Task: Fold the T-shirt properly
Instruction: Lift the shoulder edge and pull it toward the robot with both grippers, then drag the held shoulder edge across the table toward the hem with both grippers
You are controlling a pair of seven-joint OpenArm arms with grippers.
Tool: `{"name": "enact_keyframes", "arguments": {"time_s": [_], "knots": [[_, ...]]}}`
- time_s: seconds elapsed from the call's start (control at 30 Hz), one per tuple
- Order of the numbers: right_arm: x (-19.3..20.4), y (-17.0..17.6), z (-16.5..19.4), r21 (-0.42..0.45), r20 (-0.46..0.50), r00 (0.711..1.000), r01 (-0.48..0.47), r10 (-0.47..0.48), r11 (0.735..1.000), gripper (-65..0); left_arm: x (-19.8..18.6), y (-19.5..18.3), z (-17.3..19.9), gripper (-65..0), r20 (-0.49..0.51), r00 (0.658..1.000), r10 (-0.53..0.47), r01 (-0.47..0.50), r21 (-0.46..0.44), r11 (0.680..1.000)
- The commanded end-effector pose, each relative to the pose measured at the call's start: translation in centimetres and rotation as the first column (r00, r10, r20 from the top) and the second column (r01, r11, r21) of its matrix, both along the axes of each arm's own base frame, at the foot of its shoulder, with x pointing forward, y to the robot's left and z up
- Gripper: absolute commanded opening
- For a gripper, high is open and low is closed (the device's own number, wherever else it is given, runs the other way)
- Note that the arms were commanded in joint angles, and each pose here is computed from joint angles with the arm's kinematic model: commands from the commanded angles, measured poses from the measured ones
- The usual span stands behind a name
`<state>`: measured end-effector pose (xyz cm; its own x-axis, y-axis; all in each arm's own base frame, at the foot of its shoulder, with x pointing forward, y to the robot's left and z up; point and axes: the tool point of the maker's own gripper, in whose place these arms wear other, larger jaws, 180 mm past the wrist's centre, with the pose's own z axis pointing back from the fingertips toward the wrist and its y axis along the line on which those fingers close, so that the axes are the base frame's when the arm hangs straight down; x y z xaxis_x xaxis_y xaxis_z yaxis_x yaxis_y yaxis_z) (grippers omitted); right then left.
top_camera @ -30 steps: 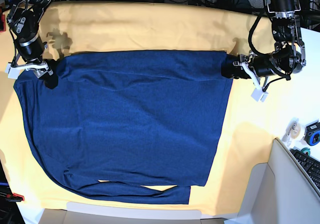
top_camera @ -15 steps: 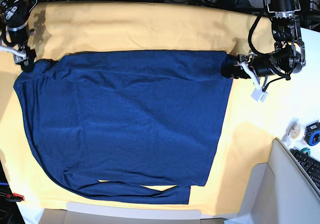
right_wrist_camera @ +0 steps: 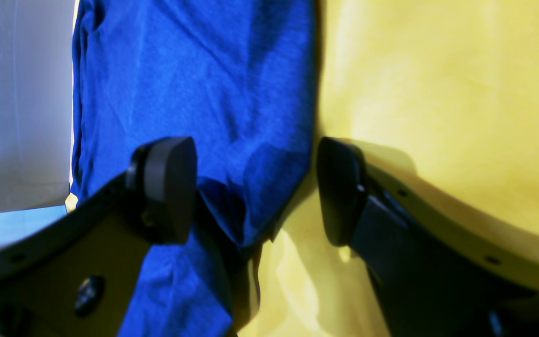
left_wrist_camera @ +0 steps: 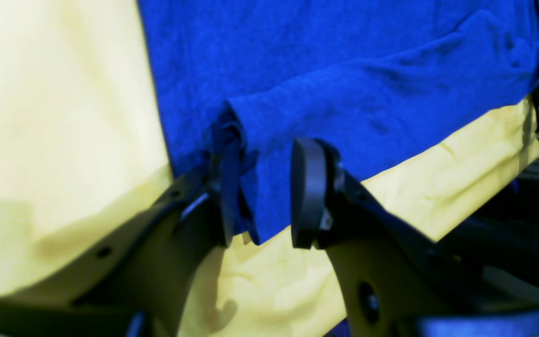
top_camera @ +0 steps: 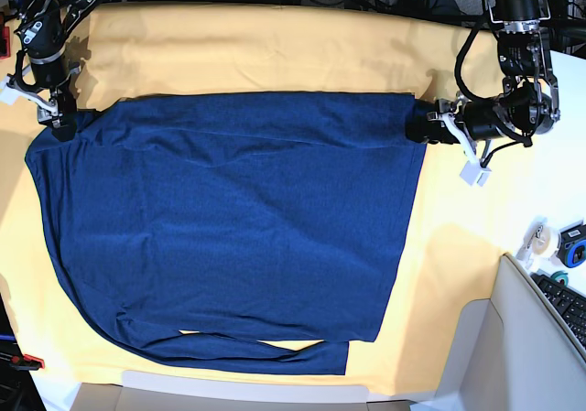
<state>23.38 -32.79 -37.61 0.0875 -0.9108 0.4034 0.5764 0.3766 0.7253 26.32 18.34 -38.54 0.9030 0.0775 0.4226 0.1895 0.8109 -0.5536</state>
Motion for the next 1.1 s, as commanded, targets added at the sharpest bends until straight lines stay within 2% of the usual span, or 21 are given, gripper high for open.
{"name": "enact_keyframes", "arguments": {"time_s": [0.0,0.33,0.5,0.53,0.6,0.67,0.77,0.8,0.97,1.07], "knots": [[-0.1,0.1,-0.2,0.008,-0.023,1.0,-0.011,0.011,1.0,-24.9,0.7,0.4,1.1,-46.5,0.036,0.999,-0.003,0.003,0.001,1.0],[1.8,0.2,0.9,0.009,0.024,1.0,-0.013,0.013,1.0,-24.9,0.8,0.4,1.1,-46.5,0.037,0.999,-0.001,0.001,0.001,1.0],[1.8,0.5,-0.7,0.054,0.001,1.0,-0.005,0.005,0.999,-25.0,0.9,0.6,1.2,-46.5,0.04,0.999,0.007,-0.007,0.001,1.0],[1.6,0.5,-1.1,0.065,-0.008,1.0,-0.003,0.004,0.998,-26.6,1.0,0.6,1.3,-46.4,0.043,0.999,0.007,-0.007,0.002,1.0],[1.4,0.7,-1.8,0.082,-0.022,1.0,0.001,0.001,0.997,-34.2,1.0,1.2,1.4,-46.3,0.043,0.999,0.009,-0.009,0.018,1.0],[1.2,1.0,-2.5,0.103,-0.033,0.999,0.005,-0.001,0.995,-46.7,1.0,1.4,1.5,-46.3,0.043,0.999,0.008,-0.009,0.024,1.0],[1.1,1.5,-3.2,0.125,-0.041,0.999,0.009,-0.003,0.992,-62.1,1.3,2.3,1.9,-46.3,0.057,0.998,0.033,-0.034,0.027,0.999],[1.0,1.5,-3.2,0.125,-0.043,0.999,0.009,-0.003,0.992,-65.0,1.5,3.1,2.2,-46.3,0.067,0.996,0.051,-0.053,0.034,0.998],[1.9,2.8,-3.3,0.126,-0.045,0.998,-0.039,0.045,0.991,-65.0,1.7,5.5,2.9,-46.1,0.081,0.991,0.102,-0.107,0.058,0.993],[1.9,3.0,-3.4,0.129,-0.044,0.998,-0.037,0.043,0.991,-65.0,1.0,5.9,1.6,-44.3,0.03,0.992,0.122,-0.123,0.047,0.991]]}}
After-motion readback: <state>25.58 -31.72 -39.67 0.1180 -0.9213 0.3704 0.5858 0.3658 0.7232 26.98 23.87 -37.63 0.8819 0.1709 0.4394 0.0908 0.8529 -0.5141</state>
